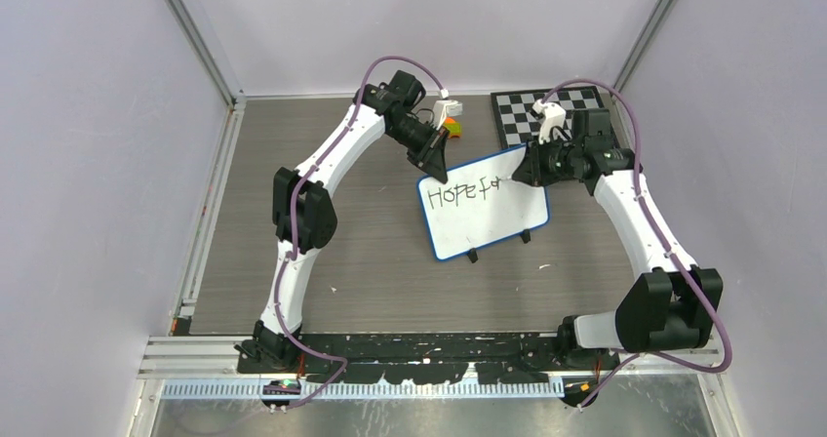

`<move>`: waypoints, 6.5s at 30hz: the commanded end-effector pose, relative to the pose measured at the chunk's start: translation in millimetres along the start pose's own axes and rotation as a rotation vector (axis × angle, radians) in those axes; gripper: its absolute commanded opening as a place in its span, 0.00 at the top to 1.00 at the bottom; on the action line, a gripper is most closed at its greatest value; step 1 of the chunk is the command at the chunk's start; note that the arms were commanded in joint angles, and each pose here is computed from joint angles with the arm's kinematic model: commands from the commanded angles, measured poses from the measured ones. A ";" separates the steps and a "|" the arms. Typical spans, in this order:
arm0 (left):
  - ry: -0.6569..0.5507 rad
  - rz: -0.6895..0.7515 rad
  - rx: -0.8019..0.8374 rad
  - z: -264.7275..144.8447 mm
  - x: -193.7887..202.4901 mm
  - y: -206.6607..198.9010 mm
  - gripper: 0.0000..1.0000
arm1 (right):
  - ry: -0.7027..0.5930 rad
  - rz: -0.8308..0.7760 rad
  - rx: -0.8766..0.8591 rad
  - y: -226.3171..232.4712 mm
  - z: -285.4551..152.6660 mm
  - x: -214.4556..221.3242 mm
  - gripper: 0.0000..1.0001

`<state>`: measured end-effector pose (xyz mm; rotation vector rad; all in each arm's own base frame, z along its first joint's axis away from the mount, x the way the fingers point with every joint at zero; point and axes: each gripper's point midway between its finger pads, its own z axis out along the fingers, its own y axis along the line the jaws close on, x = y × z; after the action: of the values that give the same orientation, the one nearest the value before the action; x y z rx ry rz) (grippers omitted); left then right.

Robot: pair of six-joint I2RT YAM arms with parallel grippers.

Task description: Write a sentence on the whiteboard

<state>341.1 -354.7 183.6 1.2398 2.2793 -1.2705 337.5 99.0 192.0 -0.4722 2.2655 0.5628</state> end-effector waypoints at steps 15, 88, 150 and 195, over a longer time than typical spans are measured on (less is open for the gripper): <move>0.018 0.017 -0.013 4.3 -0.4 -10.8 0.92 | -0.067 -0.021 -0.050 7.3 -21.9 -33.0 1.00; -0.072 0.025 0.067 8.2 2.4 -23.8 0.64 | -0.066 -0.019 -0.074 -10.5 -42.7 -16.1 1.00; 0.012 0.025 0.075 29.3 11.5 -16.2 1.00 | -0.104 -0.024 -0.102 -15.8 -33.2 -30.3 1.00; 0.010 0.023 0.078 31.7 10.2 -14.0 1.00 | -0.027 -0.030 -0.034 -32.5 -29.0 -15.1 1.00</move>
<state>327.7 -368.7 168.5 1.2556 2.2493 -1.3365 334.9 59.7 181.8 -0.4852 2.3135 0.6271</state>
